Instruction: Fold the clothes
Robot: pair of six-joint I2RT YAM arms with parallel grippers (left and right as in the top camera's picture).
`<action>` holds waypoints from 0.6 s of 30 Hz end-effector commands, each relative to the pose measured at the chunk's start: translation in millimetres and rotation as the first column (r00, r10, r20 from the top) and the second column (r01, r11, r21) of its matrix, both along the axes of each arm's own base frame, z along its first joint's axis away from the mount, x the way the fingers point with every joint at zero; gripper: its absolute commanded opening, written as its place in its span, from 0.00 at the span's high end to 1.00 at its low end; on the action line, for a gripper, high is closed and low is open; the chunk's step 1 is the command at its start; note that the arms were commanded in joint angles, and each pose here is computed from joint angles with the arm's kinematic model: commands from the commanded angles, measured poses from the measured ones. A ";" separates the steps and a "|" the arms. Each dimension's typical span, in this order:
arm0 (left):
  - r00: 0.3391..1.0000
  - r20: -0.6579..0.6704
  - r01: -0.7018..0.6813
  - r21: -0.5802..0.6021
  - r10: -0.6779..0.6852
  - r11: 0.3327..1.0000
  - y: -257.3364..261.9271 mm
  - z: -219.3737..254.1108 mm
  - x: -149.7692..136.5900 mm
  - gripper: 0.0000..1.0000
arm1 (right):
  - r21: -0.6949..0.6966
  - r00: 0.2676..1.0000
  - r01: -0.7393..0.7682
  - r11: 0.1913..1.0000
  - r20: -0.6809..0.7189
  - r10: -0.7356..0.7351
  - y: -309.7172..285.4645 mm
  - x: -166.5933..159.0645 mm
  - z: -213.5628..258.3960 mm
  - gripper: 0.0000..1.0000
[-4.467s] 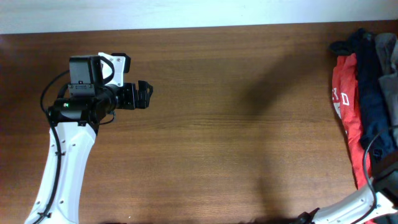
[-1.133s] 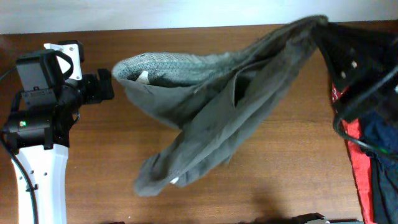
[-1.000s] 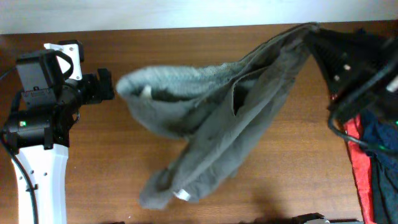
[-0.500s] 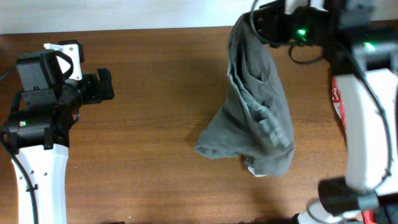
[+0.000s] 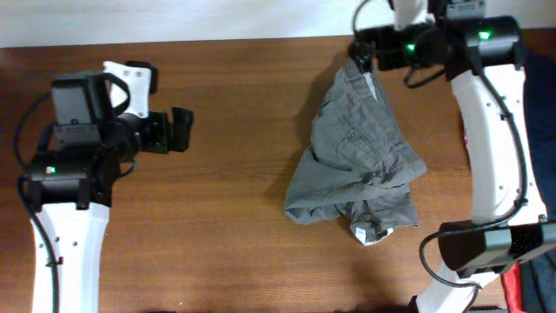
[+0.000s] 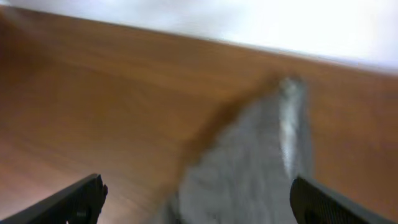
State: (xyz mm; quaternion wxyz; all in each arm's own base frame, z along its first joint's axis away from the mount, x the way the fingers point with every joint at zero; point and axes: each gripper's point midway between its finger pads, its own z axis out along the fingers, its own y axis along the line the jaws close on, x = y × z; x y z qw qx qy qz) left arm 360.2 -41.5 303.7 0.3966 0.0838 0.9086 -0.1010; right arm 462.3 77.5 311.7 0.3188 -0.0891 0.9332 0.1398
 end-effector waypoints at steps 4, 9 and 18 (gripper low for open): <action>0.999 0.034 0.018 0.059 -0.020 0.998 -1.5 8.4 -0.5 0.01 | -0.107 0.945 0.239 0.965 -0.201 -0.257 -77.7 -22.2 -39.9 0.01; 0.999 0.034 0.018 0.059 -0.020 0.998 -1.5 8.4 -0.5 0.01 | -0.145 0.844 0.274 0.951 -0.438 -0.310 -103.6 -54.3 -91.5 0.01; 0.999 0.034 0.018 0.059 -0.020 0.998 -1.5 8.4 -0.5 0.01 | -0.185 0.659 0.233 0.955 -0.692 -0.295 -102.1 -104.3 -183.1 0.01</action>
